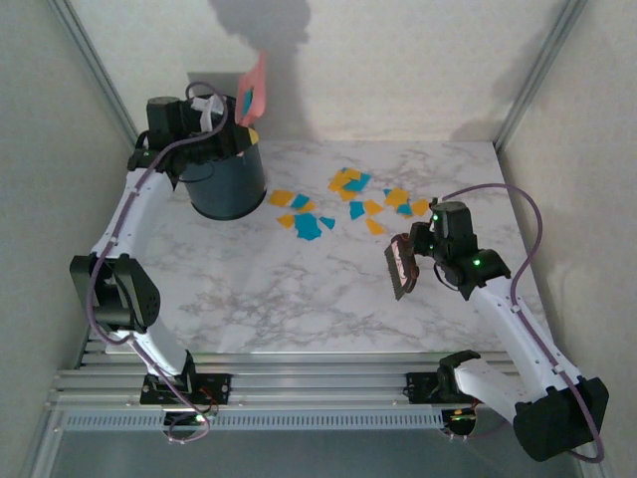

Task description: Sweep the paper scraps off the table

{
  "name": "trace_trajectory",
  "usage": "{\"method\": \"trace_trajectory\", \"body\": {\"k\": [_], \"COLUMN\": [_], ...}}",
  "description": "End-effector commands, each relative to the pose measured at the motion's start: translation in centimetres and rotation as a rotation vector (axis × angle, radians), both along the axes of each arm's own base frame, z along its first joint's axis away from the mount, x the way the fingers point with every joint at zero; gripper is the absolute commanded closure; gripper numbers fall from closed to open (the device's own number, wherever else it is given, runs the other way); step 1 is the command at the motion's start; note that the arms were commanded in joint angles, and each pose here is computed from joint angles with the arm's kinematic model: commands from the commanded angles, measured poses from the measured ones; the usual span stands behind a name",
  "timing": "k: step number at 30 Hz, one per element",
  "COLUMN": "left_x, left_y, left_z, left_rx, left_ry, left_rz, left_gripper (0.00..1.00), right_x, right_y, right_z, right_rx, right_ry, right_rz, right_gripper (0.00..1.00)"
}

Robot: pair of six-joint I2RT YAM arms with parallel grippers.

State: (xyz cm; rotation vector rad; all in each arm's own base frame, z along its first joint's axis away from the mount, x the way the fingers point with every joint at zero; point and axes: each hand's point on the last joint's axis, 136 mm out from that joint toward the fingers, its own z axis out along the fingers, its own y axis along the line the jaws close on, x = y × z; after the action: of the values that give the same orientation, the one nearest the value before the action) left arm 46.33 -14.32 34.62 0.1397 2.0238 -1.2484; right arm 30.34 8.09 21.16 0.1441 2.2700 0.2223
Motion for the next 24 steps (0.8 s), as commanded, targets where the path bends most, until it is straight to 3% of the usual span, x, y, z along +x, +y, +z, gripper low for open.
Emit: {"method": "trace_trajectory", "body": {"k": [1,24], "left_x": [0.5,3.3], "left_y": [0.1,1.4], "left_z": [2.4,1.7], "left_rx": [-0.079,-0.315], "left_ry": [-0.051,0.062], "left_rz": [0.003,0.158], "left_gripper": [1.00,1.00], "right_x": [0.1,0.0], "right_y": [0.0,0.1], "right_z": [0.3,0.1], "right_rx": [0.010,0.010], "right_ry": [-0.011,-0.003], "right_rz": [0.005,0.004], "right_gripper": [1.00,1.00]}}
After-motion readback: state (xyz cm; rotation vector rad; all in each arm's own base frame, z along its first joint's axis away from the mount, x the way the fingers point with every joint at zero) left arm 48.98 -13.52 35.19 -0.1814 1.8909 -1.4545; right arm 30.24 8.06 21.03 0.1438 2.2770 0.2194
